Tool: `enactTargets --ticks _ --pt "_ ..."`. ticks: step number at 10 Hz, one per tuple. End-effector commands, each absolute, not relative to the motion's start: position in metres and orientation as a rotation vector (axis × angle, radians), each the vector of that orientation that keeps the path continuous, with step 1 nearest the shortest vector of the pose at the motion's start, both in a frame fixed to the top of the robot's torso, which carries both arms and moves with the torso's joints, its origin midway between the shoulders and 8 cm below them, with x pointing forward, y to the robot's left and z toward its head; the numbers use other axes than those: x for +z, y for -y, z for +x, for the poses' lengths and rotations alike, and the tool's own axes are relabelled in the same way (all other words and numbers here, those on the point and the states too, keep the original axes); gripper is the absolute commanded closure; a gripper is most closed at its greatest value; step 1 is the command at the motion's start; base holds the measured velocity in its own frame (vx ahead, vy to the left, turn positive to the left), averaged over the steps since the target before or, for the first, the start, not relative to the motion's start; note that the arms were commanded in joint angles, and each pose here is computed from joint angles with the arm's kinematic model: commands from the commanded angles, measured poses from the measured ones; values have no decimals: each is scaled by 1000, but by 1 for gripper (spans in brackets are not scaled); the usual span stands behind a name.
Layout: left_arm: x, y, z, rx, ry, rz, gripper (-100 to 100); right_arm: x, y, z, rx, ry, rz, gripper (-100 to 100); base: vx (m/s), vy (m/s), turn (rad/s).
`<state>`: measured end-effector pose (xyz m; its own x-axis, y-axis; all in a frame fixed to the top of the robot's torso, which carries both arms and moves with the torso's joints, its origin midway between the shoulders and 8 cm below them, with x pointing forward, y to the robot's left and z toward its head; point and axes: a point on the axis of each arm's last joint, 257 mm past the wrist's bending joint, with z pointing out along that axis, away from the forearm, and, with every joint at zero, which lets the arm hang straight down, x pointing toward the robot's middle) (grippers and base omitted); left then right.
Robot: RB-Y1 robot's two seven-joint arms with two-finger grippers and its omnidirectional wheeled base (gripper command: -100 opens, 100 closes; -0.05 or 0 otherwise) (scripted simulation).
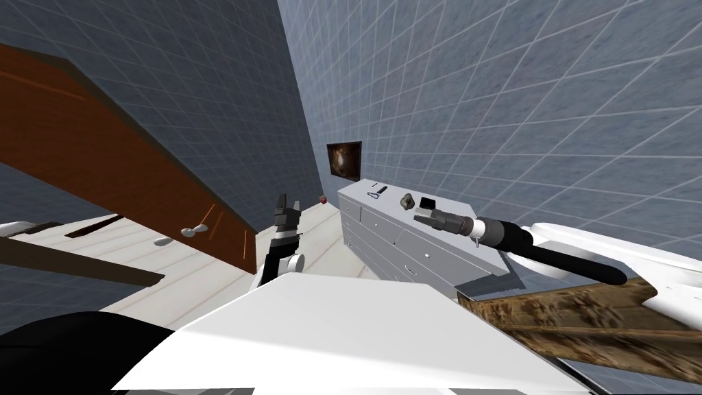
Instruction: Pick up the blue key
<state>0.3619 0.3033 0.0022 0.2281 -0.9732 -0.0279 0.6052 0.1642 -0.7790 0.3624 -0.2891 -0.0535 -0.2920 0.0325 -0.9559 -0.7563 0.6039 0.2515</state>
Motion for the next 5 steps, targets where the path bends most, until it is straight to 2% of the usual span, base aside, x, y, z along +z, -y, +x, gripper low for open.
enactTargets --ticks 1,5 --pt "2 -303 362 -1232 -617 -734 0 -55 290 363 857 -1727 -635 -100 29 28 6" --pt "2 -303 362 -1232 -617 -734 0 -74 318 369 763 -1859 -700 -100 53 62 -25"
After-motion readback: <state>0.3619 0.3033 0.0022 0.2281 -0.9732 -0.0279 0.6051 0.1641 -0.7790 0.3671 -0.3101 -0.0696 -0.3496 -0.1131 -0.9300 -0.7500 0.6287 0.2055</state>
